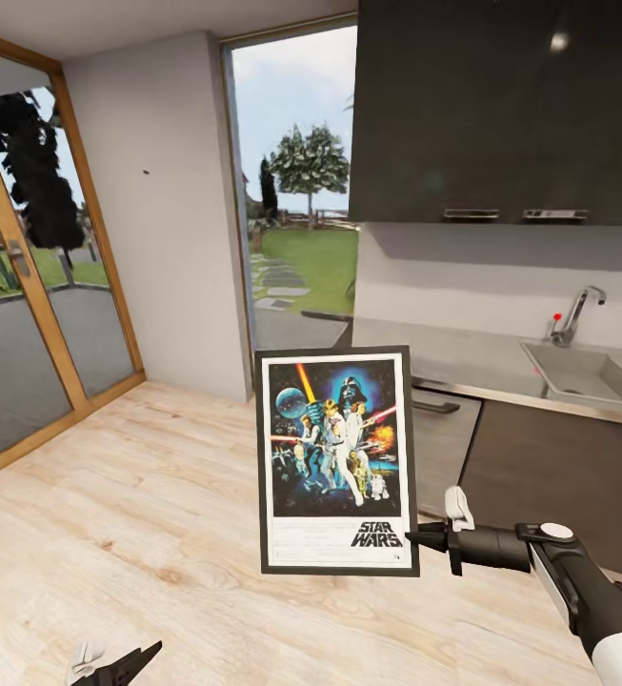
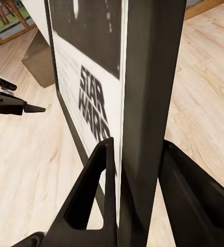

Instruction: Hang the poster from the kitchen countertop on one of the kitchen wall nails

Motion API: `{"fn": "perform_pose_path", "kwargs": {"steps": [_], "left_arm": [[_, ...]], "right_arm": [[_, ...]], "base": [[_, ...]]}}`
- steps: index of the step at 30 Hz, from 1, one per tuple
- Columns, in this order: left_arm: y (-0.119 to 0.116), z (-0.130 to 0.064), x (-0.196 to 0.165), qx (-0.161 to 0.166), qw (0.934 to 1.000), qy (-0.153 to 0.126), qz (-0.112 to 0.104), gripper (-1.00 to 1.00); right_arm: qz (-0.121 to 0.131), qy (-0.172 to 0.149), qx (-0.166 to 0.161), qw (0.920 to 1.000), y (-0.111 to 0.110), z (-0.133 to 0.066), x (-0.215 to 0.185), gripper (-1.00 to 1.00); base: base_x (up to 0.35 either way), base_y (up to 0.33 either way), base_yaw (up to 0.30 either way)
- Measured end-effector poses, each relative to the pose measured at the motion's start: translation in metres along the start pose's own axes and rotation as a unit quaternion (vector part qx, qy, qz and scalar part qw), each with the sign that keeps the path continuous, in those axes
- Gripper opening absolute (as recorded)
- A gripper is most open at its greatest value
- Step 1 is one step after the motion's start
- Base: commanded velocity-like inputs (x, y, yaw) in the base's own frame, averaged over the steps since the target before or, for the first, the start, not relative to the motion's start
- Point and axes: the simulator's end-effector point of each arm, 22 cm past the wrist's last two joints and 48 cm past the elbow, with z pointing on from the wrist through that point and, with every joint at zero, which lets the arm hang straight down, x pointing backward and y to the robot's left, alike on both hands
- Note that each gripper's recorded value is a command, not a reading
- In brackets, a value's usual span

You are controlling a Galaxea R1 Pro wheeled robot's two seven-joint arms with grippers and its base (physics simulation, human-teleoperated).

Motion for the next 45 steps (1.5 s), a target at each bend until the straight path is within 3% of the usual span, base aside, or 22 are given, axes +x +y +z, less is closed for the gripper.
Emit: {"fn": "perform_pose_path", "kwargs": {"steps": [45], "left_arm": [[-0.037,-0.025,-0.019,-0.001,1.0000,0.001,0.000,1.00]], "right_arm": [[0.001,0.002,0.000,1.0000,0.028,-0.017,-0.034,-1.00]], "base": [[0.000,0.000,0.000]]}}
